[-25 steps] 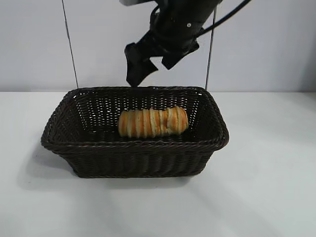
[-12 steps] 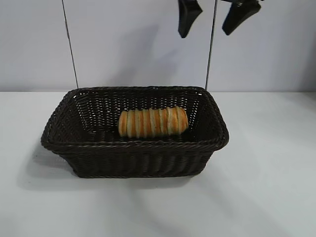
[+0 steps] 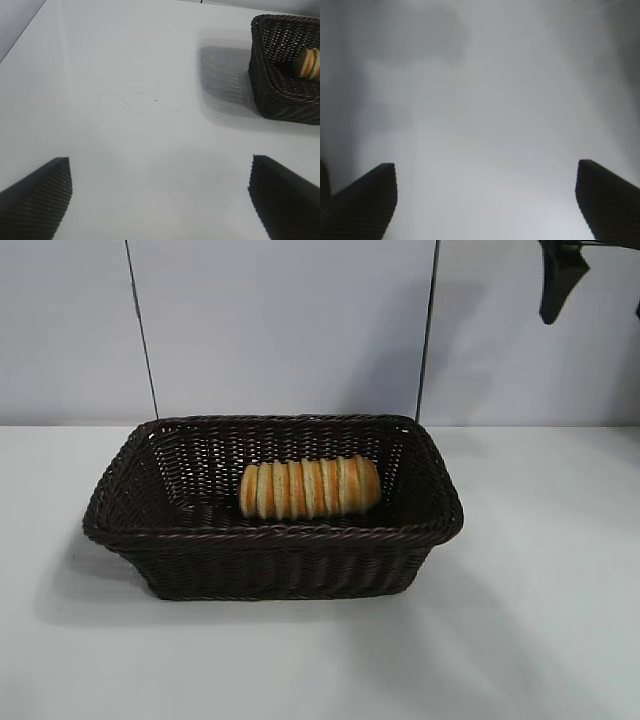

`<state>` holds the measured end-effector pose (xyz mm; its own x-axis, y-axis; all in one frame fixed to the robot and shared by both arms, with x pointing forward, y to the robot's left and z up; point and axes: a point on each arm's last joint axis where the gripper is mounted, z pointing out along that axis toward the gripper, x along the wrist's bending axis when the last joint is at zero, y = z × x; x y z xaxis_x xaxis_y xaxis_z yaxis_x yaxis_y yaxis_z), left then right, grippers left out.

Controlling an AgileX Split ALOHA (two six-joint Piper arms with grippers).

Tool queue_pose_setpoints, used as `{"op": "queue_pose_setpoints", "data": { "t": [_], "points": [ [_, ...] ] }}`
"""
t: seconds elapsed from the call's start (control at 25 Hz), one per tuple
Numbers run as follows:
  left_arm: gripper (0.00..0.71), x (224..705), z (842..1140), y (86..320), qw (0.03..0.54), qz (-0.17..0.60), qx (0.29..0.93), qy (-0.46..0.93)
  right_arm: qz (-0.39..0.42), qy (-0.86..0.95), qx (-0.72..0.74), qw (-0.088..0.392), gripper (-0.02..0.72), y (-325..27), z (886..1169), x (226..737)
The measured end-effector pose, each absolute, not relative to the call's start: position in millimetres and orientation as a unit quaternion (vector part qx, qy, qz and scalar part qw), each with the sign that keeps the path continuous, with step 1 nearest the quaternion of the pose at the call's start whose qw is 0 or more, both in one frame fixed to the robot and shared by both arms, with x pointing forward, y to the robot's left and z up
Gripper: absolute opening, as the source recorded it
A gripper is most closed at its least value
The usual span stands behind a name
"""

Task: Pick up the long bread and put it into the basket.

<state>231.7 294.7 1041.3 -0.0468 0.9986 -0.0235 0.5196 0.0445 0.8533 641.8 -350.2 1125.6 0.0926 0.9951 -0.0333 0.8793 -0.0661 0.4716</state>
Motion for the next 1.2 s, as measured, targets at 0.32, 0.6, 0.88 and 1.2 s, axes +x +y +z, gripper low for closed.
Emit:
{"op": "queue_pose_setpoints", "data": {
  "t": [0.32,0.6,0.88,1.2],
  "points": [
    [0.695,231.7,1041.3,294.7,0.345,0.347,0.598,0.635,0.197,0.638,0.703,0.246,0.695,-346.0,1203.2,579.2],
    [0.695,231.7,1041.3,294.7,0.345,0.347,0.598,0.635,0.245,0.617,0.686,0.297,0.695,-335.8,1253.6,506.5],
    [0.695,231.7,1041.3,294.7,0.345,0.347,0.598,0.635,0.256,0.609,0.683,0.312,0.695,-325.5,1253.6,426.8],
    [0.695,231.7,1041.3,294.7,0.345,0.347,0.598,0.635,0.255,0.553,0.687,0.397,0.695,-324.5,1249.0,324.7]
  ]
}}
